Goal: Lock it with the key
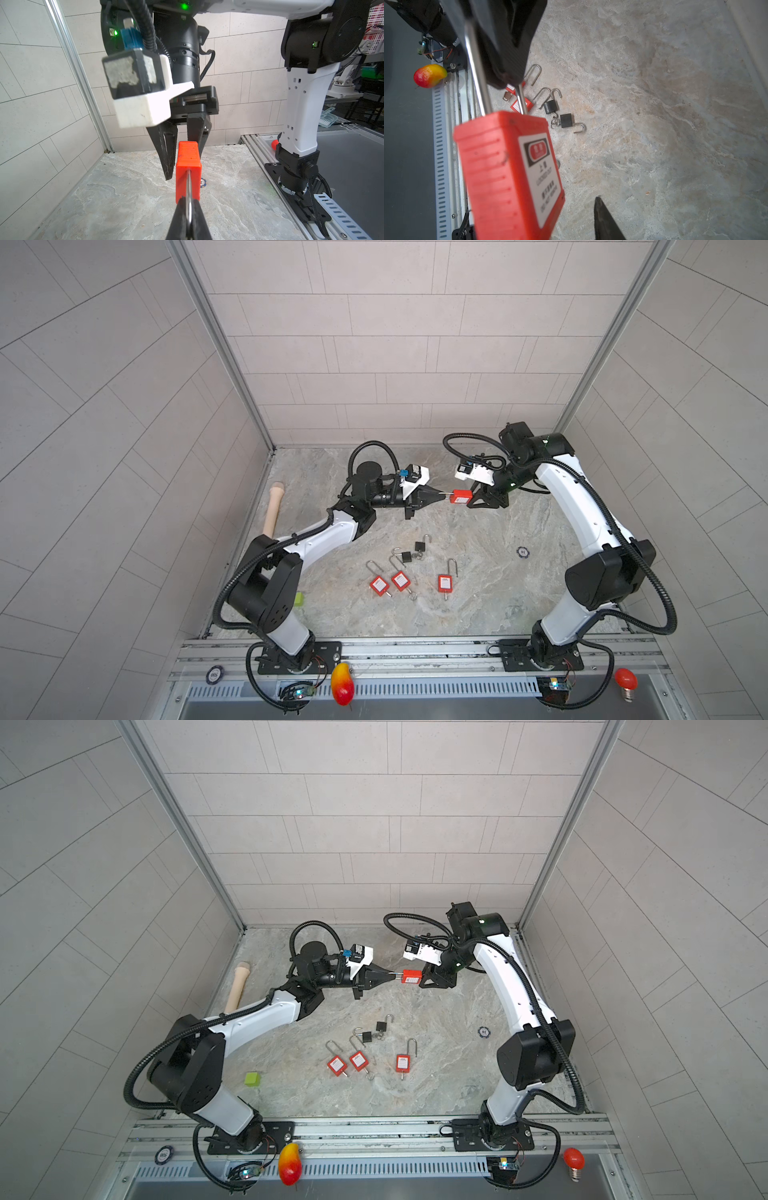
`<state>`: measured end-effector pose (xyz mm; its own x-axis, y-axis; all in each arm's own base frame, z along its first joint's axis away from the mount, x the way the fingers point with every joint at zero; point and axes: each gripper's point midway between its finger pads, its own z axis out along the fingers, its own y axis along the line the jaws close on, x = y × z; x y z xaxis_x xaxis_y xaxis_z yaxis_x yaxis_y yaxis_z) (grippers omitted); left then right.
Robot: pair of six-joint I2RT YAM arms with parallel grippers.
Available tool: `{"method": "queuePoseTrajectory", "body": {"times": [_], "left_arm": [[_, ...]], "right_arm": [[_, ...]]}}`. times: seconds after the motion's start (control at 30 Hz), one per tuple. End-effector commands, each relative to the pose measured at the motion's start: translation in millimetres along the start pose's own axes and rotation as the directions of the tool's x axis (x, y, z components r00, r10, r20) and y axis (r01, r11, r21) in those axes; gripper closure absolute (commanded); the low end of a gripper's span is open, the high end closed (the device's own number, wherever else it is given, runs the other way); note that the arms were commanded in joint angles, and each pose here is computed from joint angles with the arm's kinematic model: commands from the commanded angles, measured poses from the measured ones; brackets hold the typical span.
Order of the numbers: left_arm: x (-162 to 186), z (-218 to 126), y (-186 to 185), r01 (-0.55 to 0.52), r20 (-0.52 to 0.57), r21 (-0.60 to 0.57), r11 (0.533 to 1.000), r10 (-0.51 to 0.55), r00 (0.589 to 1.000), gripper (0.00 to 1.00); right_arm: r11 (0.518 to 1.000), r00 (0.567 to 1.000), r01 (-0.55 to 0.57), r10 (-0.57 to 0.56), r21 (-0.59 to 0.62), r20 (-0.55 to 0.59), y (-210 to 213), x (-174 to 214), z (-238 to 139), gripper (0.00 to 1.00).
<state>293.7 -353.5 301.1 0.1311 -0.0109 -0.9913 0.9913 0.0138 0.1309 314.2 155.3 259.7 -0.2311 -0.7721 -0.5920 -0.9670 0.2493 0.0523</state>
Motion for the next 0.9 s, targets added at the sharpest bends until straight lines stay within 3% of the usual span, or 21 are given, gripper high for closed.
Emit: {"method": "queuePoseTrajectory", "body": {"times": [0.0,0.43,0.87], "left_arm": [[-21.4,3.1,-1.0,-0.066,0.045,0.018,0.998,0.066,0.997,1.0],[-20.8,2.4,-2.5,-0.06,0.042,0.022,0.998,0.059,0.997,1.0],[-18.4,0.1,-4.7,-0.061,0.03,0.015,0.998,0.06,0.998,1.0]], "right_arm": [[0.996,0.997,0.083,-0.083,0.03,-0.001,9.2,-0.9,-9.9,0.65],[0.986,0.987,0.147,-0.151,0.075,0.057,15.1,-13.7,-19.6,0.73],[0.978,0.983,0.182,-0.184,0.104,0.011,21.5,-5.6,-24.3,0.82]]}}
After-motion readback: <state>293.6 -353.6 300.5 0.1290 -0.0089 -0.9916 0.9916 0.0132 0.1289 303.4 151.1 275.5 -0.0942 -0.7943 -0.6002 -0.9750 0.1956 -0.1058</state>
